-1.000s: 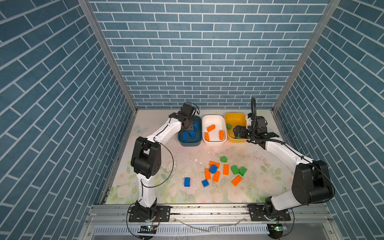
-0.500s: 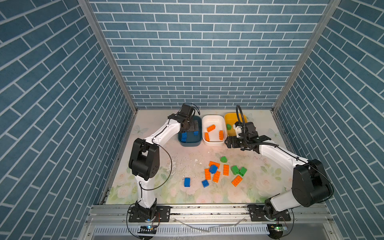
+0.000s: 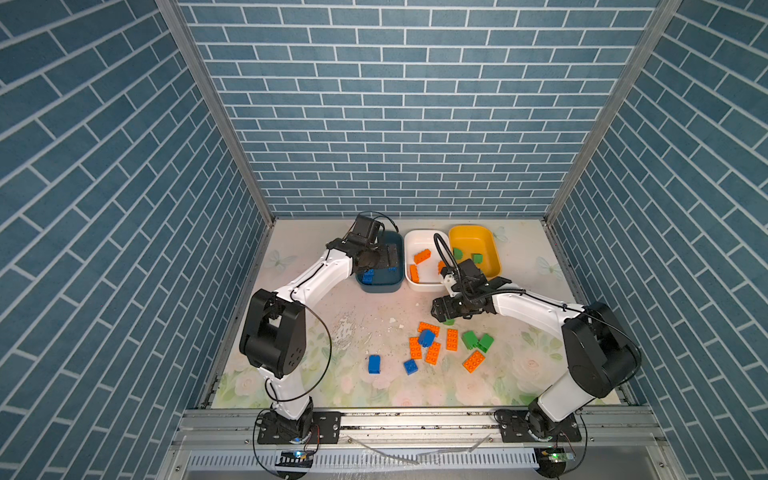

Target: Sort the legos into containers by color

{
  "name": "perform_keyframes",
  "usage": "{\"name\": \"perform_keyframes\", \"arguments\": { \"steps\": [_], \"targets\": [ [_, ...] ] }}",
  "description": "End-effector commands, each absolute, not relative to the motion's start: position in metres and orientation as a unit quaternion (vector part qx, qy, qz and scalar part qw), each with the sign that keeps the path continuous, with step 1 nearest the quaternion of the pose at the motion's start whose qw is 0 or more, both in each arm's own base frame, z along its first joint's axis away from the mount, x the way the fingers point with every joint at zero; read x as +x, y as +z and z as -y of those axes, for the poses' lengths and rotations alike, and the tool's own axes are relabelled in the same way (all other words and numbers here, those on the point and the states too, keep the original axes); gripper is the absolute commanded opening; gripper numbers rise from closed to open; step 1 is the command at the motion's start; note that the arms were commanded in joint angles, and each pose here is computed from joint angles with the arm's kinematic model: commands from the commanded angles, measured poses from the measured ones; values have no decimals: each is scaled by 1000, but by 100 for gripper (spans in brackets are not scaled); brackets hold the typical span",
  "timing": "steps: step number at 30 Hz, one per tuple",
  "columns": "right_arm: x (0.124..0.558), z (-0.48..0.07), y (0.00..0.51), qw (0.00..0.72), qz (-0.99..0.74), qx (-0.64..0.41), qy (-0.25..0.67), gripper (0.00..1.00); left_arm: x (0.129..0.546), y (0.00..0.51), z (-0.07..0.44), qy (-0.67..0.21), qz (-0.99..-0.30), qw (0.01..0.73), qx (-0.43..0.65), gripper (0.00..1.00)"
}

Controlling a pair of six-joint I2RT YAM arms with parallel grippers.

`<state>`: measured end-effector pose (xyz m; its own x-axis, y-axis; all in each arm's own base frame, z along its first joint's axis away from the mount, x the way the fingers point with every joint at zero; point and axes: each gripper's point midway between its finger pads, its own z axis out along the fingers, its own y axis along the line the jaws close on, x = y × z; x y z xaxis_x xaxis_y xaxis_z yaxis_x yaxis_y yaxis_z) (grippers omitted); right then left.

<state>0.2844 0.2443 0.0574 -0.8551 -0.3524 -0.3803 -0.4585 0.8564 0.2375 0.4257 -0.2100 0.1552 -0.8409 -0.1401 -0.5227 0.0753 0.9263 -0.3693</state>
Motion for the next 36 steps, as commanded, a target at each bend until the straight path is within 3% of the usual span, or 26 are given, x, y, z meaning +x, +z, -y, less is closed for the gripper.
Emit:
{"name": "perform_keyframes", "arguments": {
  "steps": [1,8,19,28,36],
  "targets": [
    [274,-242,44,136,-955,-225,140,89,417,172,221,-250,-923,291,-25,99],
    [260,-243,32,98,-958,-245,112,79,402,166,209,-239,-925,292,-38,99],
    [277,-233,28,114,-964,-235,55,54,398,157,208,-237,-928,283,-43,99],
    [277,-232,34,128,-962,-234,58,39,398,153,208,-234,-931,279,-41,99],
    [283,-232,46,156,-957,-234,65,36,397,150,209,-230,-933,275,-40,99]
  ]
}}
